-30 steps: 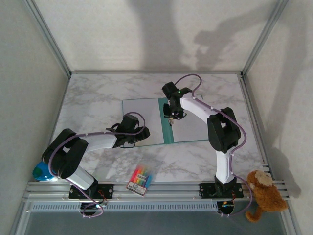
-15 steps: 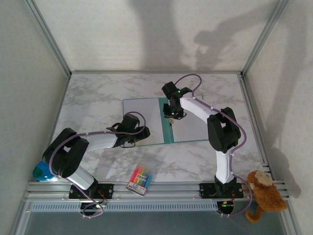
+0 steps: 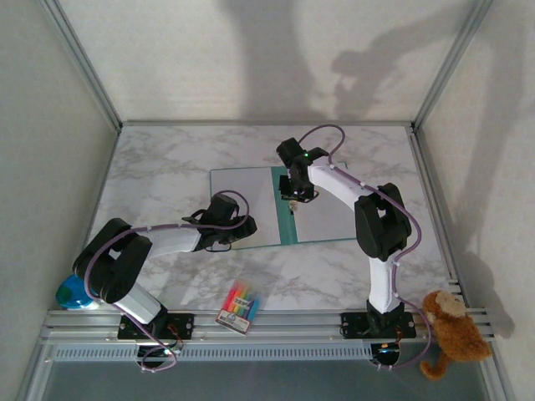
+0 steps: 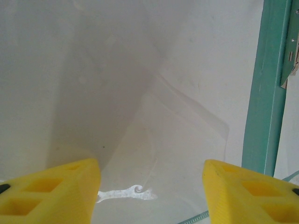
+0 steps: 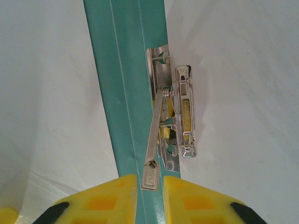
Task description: Put the files into the folder
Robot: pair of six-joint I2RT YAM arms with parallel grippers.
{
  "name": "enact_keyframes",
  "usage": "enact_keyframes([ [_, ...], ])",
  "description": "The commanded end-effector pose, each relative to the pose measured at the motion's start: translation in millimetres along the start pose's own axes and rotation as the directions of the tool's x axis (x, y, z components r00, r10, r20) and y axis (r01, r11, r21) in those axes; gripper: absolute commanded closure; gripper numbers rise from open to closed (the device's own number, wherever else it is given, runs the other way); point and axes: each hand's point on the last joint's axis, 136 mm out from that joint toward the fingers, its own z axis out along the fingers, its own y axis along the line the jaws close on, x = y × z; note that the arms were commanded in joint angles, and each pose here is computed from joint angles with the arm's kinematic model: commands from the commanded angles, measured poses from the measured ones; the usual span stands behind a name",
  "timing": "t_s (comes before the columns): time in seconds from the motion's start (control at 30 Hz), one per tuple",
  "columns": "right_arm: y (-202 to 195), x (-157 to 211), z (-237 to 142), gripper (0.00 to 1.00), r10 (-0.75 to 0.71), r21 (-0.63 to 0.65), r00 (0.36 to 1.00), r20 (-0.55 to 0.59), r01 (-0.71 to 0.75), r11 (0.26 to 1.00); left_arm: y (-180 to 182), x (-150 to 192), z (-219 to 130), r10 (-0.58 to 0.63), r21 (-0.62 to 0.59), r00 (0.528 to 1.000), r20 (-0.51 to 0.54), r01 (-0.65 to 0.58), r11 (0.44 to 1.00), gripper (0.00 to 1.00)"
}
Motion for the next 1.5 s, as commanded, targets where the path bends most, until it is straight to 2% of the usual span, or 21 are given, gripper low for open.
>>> enact_keyframes([
  [0.0,-0.7,0.0,0.6,0.79,-0.01,0.024,1.0,-0.006,0.01,1.0,22.3,11.8,6.1,0.013,-0.098,0.999,-0.04,-0.017,0.995,0.39],
  [0.77,-1.1,-0.8,5.1,0.8,0.002,0.014,1.0,-0.019,-0.002,1.0,20.3,11.1,4.7,0.022,-0.095,0.999,-0.042,-0.025,0.995,0.4],
  [1.0,-0.4,-3.0,2.6,0.76,0.0,0.017,1.0,-0.014,0.0,1.0,21.8,12.3,6.3,0.02,-0.099,0.999,-0.047,-0.024,0.995,0.4],
  [1.47,-4.7,3.1,10.4,0.82,0.002,0.032,0.999,-0.037,-0.001,0.999,25.1,15.1,7.9,0.02,-0.106,0.998,-0.057,-0.026,0.994,0.41],
])
